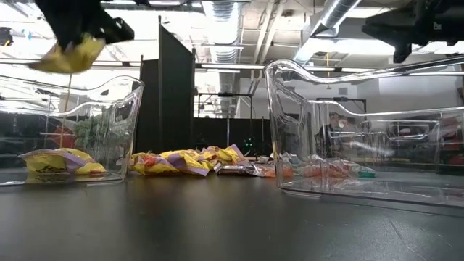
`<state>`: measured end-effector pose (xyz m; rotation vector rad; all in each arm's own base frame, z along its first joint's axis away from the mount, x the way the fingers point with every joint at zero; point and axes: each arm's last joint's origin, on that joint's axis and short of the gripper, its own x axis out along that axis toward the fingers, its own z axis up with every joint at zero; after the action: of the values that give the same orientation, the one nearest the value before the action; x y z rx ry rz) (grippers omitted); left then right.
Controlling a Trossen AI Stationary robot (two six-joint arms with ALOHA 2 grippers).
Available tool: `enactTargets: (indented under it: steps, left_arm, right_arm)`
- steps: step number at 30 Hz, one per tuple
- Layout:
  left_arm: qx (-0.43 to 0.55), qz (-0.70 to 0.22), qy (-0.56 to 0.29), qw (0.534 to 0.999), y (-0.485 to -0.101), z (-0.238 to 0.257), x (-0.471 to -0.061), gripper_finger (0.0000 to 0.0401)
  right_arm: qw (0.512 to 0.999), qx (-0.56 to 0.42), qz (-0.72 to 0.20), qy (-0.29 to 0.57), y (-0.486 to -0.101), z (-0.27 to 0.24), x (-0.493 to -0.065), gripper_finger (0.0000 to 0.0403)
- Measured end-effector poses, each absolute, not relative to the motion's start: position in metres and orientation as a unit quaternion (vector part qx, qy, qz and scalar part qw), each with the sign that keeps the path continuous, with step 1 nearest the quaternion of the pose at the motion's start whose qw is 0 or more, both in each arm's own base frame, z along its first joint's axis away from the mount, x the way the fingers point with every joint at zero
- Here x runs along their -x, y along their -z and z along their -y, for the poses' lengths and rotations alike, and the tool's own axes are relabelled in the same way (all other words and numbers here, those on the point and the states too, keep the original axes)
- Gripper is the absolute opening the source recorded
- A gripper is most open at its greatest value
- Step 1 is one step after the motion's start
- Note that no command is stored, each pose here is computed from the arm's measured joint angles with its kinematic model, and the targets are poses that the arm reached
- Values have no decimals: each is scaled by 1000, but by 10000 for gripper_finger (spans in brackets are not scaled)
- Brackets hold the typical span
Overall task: Sort candy
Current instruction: Put the yellow candy in the bottom left transparent container, then put the green candy in the top right transparent container
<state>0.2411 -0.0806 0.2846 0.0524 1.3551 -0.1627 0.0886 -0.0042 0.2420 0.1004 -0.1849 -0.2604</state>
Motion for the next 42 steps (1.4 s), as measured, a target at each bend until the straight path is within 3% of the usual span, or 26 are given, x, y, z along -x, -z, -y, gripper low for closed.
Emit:
enactTargets:
  steps: [4,7,12,17,20,26,33,42]
  left_arm:
    - [-42,-670,60,739,-256,94,-256,10]
    - [-50,-695,48,715,-237,101,-265,34]
    - [-48,-729,28,682,-219,106,-269,132]
    - [-44,-730,21,682,-219,107,-268,245]
    - [-41,-724,21,688,-225,106,-265,283]
    - [-30,-662,0,749,-257,102,-253,294]
    - [-32,-544,-29,838,-302,93,-231,294]
    - [-74,-454,-103,882,-337,64,-203,295]
  right_arm:
    - [990,-17,42,133,-255,3,-104,166]
    - [990,8,-25,138,-266,4,-120,203]
    - [972,42,-163,166,-285,13,-148,245]
    - [940,85,-296,147,-301,31,-187,248]
    - [922,91,-357,116,-301,49,-213,248]
    - [874,73,-471,92,-276,101,-247,248]
    - [858,18,-508,73,-247,152,-253,248]
    - [783,-46,-620,4,-205,150,-253,234]
